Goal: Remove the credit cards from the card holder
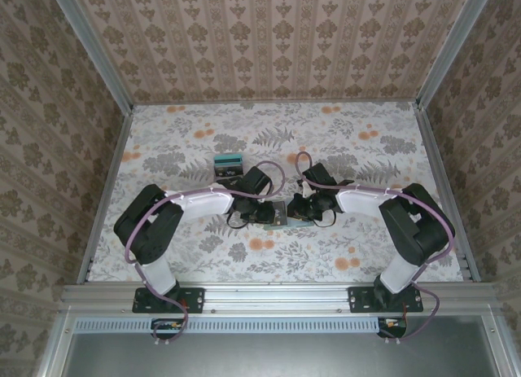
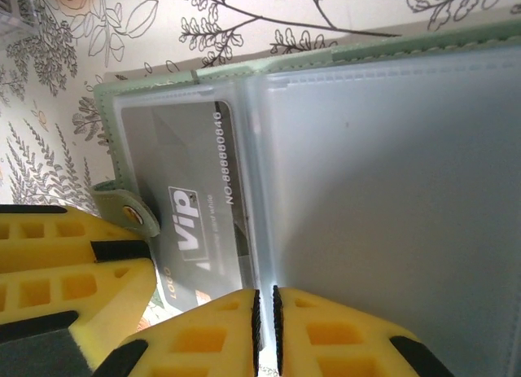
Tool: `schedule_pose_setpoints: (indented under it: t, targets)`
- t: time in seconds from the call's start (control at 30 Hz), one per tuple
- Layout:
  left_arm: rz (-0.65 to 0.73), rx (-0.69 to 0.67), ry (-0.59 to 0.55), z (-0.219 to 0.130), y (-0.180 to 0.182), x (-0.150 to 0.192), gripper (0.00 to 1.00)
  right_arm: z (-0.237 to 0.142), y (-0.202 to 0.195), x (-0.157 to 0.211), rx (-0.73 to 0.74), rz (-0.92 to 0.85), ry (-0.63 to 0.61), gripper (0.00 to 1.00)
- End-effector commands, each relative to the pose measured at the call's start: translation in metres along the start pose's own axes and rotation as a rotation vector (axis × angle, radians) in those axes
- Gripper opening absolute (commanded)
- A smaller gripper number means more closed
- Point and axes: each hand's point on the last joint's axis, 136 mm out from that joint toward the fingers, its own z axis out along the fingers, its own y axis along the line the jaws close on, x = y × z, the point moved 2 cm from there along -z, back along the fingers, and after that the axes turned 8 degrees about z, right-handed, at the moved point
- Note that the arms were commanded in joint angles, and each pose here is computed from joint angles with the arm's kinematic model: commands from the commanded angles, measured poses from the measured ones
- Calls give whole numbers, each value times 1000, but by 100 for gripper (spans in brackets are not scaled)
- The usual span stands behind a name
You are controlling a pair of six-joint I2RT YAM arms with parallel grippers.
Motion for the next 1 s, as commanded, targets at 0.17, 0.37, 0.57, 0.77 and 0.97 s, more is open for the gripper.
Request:
schedule_pose_setpoints:
  t: [0.17,0.37,0.57,0.77,0.97]
  targets:
    - [16,44,-5,1,-12,-8,19,6,-5,8,10,9,31,17]
    - [5,8,22,4,-4,-1,18,6,-4,7,12,6,30,18]
    - [8,-51,1,-6,5,1,19,7,-4,7,12,7,32,18]
    - [17,-49,31,2,3,5,18,7,-4,6,10,6,34,18]
    - [23,-31,63,13,-1,7,18,8,-5,7,11,12,36,18]
